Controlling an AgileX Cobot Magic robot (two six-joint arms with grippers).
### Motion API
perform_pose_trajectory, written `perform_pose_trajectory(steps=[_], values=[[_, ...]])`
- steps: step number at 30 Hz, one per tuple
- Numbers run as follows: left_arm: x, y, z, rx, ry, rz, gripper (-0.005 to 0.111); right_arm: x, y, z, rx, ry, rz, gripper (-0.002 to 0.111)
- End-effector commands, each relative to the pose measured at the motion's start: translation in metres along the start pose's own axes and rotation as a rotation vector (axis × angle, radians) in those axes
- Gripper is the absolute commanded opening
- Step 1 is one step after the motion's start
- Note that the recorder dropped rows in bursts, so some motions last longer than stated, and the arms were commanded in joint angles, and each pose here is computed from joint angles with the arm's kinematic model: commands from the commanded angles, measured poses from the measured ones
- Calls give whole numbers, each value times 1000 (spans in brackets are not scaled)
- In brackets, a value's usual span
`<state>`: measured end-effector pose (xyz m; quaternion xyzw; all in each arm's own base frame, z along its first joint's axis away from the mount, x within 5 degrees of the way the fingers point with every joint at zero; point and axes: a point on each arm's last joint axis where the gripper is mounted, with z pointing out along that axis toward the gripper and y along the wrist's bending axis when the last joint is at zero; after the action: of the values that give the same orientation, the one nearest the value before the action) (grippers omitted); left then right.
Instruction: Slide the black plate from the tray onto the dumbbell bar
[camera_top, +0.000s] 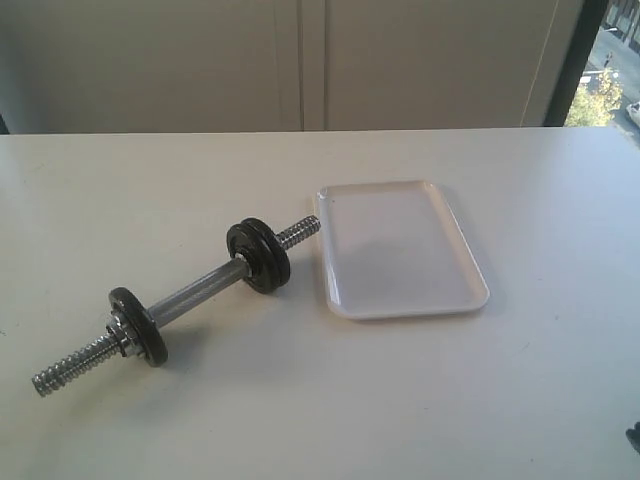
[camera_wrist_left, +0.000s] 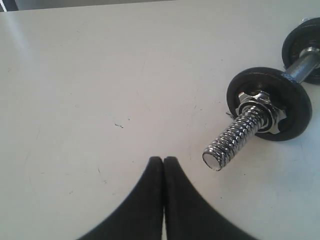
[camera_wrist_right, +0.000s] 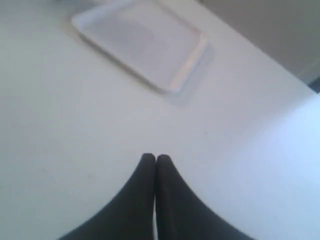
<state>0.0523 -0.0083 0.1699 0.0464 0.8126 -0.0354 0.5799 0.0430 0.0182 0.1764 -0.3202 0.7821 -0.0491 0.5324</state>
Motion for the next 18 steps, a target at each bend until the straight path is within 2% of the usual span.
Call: perform_pose_trajectory(steps=[1, 5, 8, 18], values=[[1, -1, 0, 10, -3, -17, 0, -5, -11, 4, 164, -134, -39, 0], [1, -1, 0, 10, -3, -17, 0, -9, -19, 1, 278, -151, -221, 0], [1, -1, 0, 10, -3, -17, 0, -8, -21, 1, 309, -121, -325, 0], [1, -1, 0, 10, -3, -17, 0, -7, -21, 1, 303, -112, -325, 0]])
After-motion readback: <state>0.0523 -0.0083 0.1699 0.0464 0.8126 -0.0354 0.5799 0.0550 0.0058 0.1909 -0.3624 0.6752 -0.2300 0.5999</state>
